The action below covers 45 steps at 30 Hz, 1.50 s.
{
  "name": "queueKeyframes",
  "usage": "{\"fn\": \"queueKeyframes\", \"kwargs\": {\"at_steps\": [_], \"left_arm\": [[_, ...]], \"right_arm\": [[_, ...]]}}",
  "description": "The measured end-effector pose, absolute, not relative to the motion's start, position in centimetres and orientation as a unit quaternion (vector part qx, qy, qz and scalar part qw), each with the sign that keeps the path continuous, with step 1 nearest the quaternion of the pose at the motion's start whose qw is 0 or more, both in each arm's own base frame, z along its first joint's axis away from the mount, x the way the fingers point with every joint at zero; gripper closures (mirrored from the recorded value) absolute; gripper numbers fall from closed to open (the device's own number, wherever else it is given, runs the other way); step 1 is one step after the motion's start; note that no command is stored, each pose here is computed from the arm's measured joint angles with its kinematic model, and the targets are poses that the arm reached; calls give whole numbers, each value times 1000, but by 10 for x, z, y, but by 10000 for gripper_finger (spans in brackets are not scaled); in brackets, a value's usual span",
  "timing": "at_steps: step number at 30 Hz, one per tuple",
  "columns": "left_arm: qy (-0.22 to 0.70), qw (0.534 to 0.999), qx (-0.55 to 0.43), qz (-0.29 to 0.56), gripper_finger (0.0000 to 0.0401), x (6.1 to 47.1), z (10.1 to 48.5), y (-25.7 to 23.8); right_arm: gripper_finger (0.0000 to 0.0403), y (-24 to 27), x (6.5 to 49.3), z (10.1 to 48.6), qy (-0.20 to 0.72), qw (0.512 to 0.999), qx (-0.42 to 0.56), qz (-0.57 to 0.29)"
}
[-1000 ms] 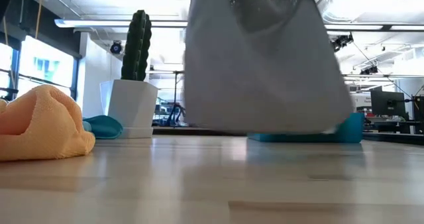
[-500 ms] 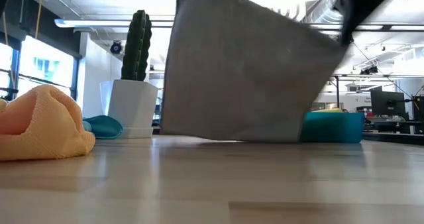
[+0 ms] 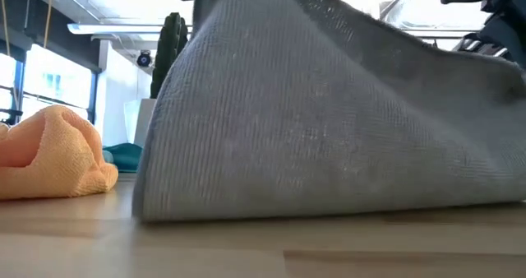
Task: Fold microfiber towels
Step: Fold the gray microfiber cloth
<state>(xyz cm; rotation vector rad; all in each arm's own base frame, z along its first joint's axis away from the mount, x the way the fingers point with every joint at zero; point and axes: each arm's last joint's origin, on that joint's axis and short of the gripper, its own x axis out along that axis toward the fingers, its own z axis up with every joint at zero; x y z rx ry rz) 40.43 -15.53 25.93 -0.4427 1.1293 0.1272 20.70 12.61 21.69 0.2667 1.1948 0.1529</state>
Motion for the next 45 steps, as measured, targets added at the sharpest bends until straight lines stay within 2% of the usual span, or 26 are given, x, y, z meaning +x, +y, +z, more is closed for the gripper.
{"fn": "queueKeyframes", "kwargs": {"at_steps": [8, 16, 25, 32, 42, 45], "left_arm": [[557, 779, -214, 196, 401, 389, 237, -145], [567, 738, -245, 272, 401, 378, 213, -139], [553, 740, -216, 316, 401, 382, 195, -135], [560, 727, -207, 340, 401, 387, 182, -124], [582, 691, -196, 381, 400, 378, 181, -117], [587, 693, -197, 369, 387, 379, 181, -118]], "right_arm": [[403, 106, 220, 216, 507, 861, 32, -13], [403, 94, 244, 185, 538, 841, -39, -37], [402, 84, 259, 163, 542, 832, -60, -103], [402, 82, 262, 163, 535, 836, -52, -108], [402, 82, 262, 163, 537, 835, -54, -104], [384, 82, 261, 163, 540, 834, -62, -98]]}}
